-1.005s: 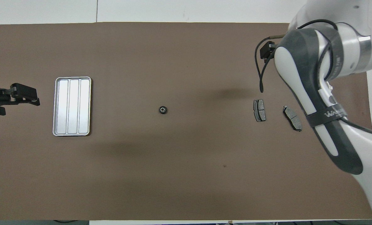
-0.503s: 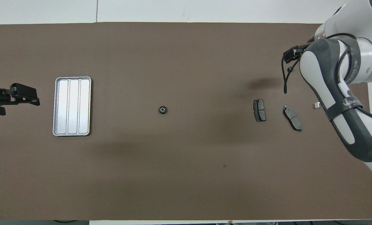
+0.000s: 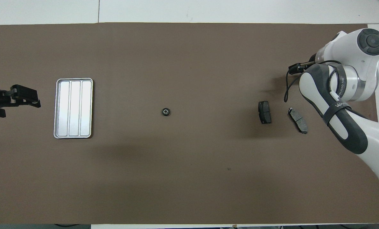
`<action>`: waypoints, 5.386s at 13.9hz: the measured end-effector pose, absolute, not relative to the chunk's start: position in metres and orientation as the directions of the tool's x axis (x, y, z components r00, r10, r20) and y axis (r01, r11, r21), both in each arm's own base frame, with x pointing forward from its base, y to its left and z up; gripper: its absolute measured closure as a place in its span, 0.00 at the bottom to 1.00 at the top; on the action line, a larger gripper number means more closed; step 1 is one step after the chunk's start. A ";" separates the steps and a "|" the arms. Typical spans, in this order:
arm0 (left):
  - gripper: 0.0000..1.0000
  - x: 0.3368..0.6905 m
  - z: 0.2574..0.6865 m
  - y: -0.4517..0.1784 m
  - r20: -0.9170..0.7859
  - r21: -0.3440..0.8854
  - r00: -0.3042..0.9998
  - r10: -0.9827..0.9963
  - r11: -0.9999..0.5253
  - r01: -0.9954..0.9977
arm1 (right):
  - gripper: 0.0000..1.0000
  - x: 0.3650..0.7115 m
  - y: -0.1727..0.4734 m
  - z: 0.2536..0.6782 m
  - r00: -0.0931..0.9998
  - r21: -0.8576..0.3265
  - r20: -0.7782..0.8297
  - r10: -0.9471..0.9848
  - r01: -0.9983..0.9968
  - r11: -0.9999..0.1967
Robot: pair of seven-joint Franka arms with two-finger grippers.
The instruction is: Pick bearing gear from pile to tray
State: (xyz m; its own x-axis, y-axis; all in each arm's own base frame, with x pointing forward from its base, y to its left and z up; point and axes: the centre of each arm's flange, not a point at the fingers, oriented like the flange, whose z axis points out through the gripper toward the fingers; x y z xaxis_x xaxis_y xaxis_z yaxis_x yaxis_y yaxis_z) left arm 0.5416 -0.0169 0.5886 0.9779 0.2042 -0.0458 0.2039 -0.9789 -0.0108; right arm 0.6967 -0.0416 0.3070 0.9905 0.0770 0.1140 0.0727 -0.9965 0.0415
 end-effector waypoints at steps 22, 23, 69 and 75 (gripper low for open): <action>0.00 0.531 0.303 -0.358 -0.001 0.023 0.951 0.310 -0.950 0.310 | 0.30 0.703 -0.044 0.281 0.994 0.007 0.105 0.021 0.021 -1.000; 0.00 0.533 0.302 -0.356 0.006 0.031 0.950 0.313 -0.949 0.313 | 0.30 0.703 -0.044 0.281 0.994 0.007 0.106 0.021 0.021 -1.000; 0.65 0.555 0.328 0.008 -0.084 0.006 0.996 0.018 -1.000 0.018 | 0.77 0.533 0.409 0.519 0.856 -0.039 -0.060 -0.513 -0.516 -0.856; 0.65 0.539 0.312 0.007 -0.068 0.006 0.998 0.017 -1.000 0.017 | 0.77 0.545 0.443 0.431 0.832 -0.017 -0.040 -0.554 -0.555 -0.832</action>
